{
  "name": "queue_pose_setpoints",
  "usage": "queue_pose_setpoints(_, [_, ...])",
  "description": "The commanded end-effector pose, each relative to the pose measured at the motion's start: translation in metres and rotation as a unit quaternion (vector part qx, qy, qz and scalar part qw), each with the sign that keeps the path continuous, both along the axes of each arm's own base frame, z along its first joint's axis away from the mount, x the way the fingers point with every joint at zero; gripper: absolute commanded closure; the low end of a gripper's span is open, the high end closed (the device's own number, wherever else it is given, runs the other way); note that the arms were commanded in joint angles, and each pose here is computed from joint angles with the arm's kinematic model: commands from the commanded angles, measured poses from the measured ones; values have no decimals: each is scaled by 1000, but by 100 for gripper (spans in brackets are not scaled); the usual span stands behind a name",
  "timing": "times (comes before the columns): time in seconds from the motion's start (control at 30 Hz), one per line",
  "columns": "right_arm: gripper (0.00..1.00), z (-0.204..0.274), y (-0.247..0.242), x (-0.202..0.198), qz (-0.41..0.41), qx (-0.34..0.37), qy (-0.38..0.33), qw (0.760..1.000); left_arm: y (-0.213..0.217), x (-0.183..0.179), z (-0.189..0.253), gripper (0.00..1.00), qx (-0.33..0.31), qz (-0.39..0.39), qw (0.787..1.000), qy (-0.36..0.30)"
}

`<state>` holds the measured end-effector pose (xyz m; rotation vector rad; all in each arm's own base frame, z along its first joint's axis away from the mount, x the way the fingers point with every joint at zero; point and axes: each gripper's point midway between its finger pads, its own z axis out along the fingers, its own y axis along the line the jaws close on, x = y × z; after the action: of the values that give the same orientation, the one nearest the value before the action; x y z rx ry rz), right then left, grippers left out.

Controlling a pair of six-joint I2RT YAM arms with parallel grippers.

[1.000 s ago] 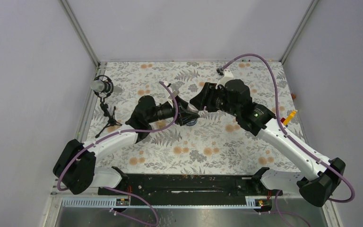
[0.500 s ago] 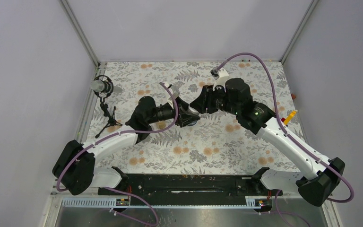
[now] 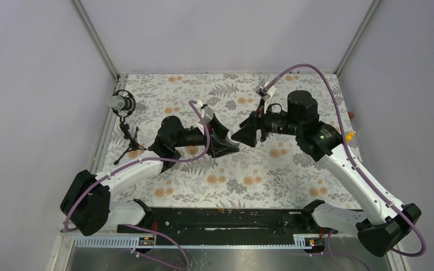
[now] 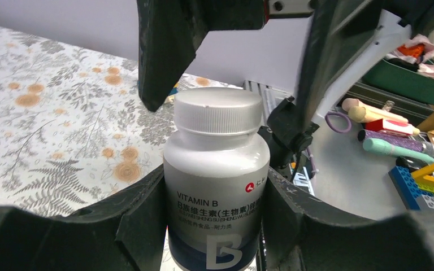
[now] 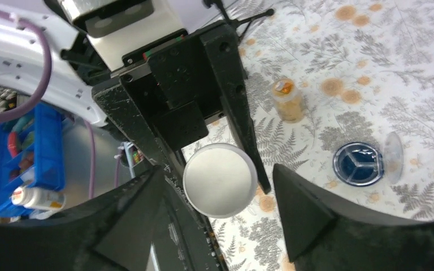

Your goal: Sort the pills into containers

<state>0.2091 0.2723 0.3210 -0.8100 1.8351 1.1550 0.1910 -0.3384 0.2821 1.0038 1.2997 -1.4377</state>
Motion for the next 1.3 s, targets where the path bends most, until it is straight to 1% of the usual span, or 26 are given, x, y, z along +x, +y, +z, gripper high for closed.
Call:
queue_pose_setpoints(0.0, [14, 20, -6, 31, -99, 30, 12, 995, 5, 18, 10, 100, -9, 49, 999, -11])
queue_pose_setpoints(0.07, [12, 10, -6, 47, -170, 28, 44, 984, 5, 27, 13, 100, -14, 76, 997, -11])
queue_pose_setpoints(0.17, [11, 2, 1, 54, -225, 38, 75, 971, 6, 40, 12, 100, -12, 112, 994, -10])
queue_pose_setpoints(0.23, [13, -5, 4, 59, -255, 43, 93, 962, 7, 50, 7, 100, 3, 141, 990, -8])
queue_pose_setpoints(0.27, [17, -7, 3, 62, -268, 46, 101, 957, 7, 53, 5, 100, 11, 151, 988, -10])
queue_pose_setpoints(0.3, [22, -7, 4, 64, -275, 53, 105, 954, 8, 56, 2, 100, 18, 161, 987, -10])
queue_pose_setpoints(0.33, [33, -7, 3, 66, -289, 64, 111, 949, 10, 59, 0, 100, 22, 169, 985, -10])
queue_pose_setpoints(0.37, [42, -5, 2, 68, -296, 72, 111, 946, 10, 60, -1, 100, 23, 173, 985, -10])
queue_pose_setpoints(0.43, [48, -2, 2, 69, -299, 80, 109, 945, 11, 62, -4, 100, 27, 179, 984, -6])
queue_pose_setpoints(0.53, [53, -2, 4, 67, -290, 67, 107, 949, 11, 63, -4, 100, 25, 181, 983, -3])
queue_pose_setpoints(0.57, [53, -3, 4, 66, -285, 60, 105, 951, 10, 63, -4, 100, 25, 181, 983, -2])
queue_pose_setpoints(0.6, [51, -4, 4, 65, -280, 53, 102, 953, 11, 63, -4, 100, 25, 182, 983, -1])
queue_pose_setpoints(0.7, [36, -8, 2, 62, -272, 38, 89, 957, 11, 62, -5, 100, 26, 181, 983, -1])
queue_pose_setpoints(0.73, [33, -10, 1, 62, -271, 32, 85, 958, 11, 62, -5, 100, 26, 181, 983, 0])
queue_pose_setpoints(0.77, [31, -10, 0, 62, -268, 27, 81, 960, 11, 61, -5, 100, 27, 180, 983, 0])
queue_pose_setpoints(0.83, [32, -11, 1, 60, -260, 18, 78, 962, 11, 60, -5, 100, 27, 176, 984, 0])
queue_pose_setpoints(0.93, [41, -8, 5, 56, -241, 15, 75, 968, 11, 58, -5, 100, 27, 172, 985, 0])
queue_pose_setpoints(1.0, [43, -9, 6, 55, -237, 9, 79, 968, 11, 56, -3, 100, 25, 170, 985, -2])
queue_pose_setpoints(1.17, [54, -11, 11, 53, -225, 6, 95, 970, 11, 53, -2, 100, 22, 161, 987, -8])
queue_pose_setpoints(1.2, [54, -10, 12, 53, -222, 8, 96, 970, 11, 52, -3, 100, 23, 159, 987, -7])
queue_pose_setpoints(1.23, [51, -10, 13, 53, -220, 7, 96, 971, 11, 51, -3, 100, 23, 158, 987, -8])
queue_pose_setpoints(1.27, [46, -10, 13, 52, -219, 6, 98, 971, 11, 50, -3, 100, 23, 157, 987, -7])
